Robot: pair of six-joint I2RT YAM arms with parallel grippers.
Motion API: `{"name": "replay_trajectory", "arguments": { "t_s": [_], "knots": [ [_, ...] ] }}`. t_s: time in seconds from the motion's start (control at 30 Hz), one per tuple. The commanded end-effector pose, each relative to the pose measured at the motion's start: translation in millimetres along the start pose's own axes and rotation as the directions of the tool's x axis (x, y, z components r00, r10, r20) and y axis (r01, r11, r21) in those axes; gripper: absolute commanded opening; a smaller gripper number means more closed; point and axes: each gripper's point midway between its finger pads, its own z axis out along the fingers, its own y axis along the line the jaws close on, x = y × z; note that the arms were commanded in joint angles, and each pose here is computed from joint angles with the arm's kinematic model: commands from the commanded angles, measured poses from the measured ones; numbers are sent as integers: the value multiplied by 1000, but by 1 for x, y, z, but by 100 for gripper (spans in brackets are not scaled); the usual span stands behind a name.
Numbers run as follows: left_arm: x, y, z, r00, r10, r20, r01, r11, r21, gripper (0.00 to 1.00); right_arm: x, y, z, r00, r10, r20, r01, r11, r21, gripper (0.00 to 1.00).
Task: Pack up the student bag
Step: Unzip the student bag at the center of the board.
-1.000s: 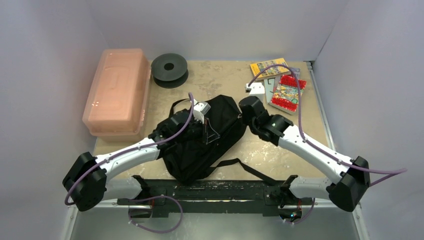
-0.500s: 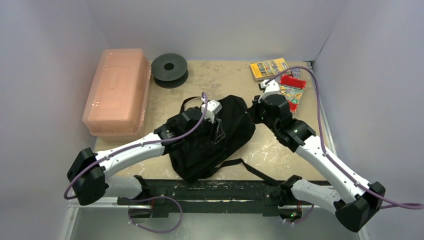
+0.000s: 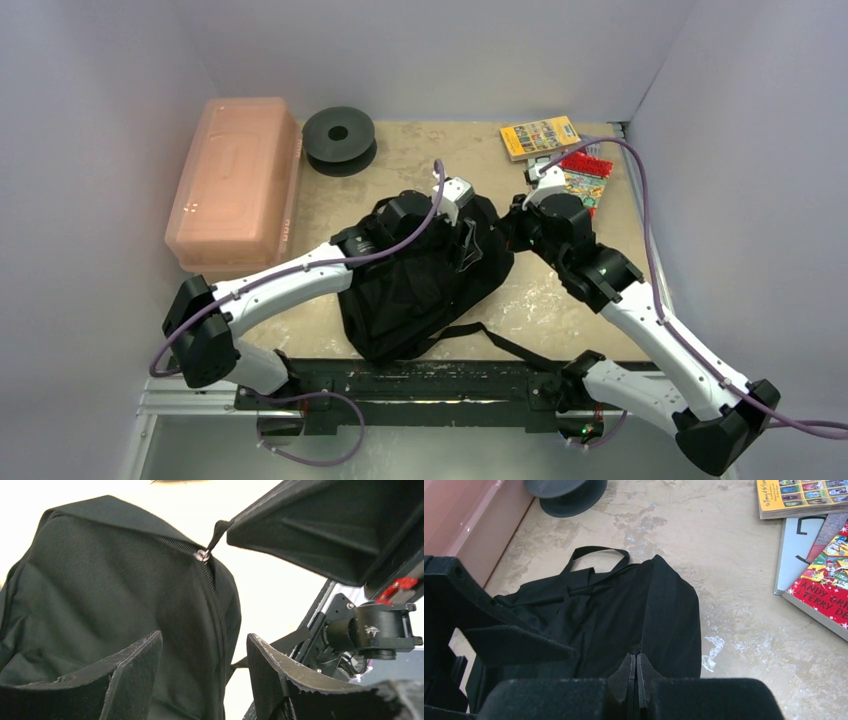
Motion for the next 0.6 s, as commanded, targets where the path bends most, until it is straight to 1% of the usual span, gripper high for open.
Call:
{"name": "replay_trajectory", "arguments": {
  "t_s": [0.0,0.1,0.13,0.17,0.2,0.27,0.3,0.33,0.4,0.57],
  "knots": [
    [-20,-21,9,1000,12,6,-13,997,83,62,-32,9,-15,994,28,104,-23,999,-44,0],
    [-13,-16,20,999,-1,-42,3,999,54,60,-35,7,-20,993,32,116,-27,999,-38,0],
    [-13,-15,22,999,5,-51,-3,999,49,59,-36,6,-21,992,33,121,-29,999,-33,0],
    [-12,-14,24,998,13,-59,-10,999,43,54,-37,5,-22,992,36,122,-33,999,-27,0],
    [-12,-12,25,997,28,-70,-25,999,36,46,-37,3,-23,992,38,123,-36,999,-19,0],
    [-15,-6,23,995,53,-88,-54,999,-4,25,-36,3,-23,992,47,120,-46,999,-15,0],
    [-16,-2,21,993,68,-94,-70,997,-21,17,-36,1,-22,992,48,116,-48,999,-1,0],
    [-18,0,18,991,87,-98,-90,995,-33,13,-37,-3,-22,992,50,112,-53,998,22,0],
    [-24,-1,9,989,114,-88,-118,993,-30,6,-39,-9,-22,993,52,102,-59,996,62,0],
    [-31,-15,-14,981,185,-55,-183,983,32,0,-39,-29,-19,998,31,60,-43,979,200,0]
  ]
}}
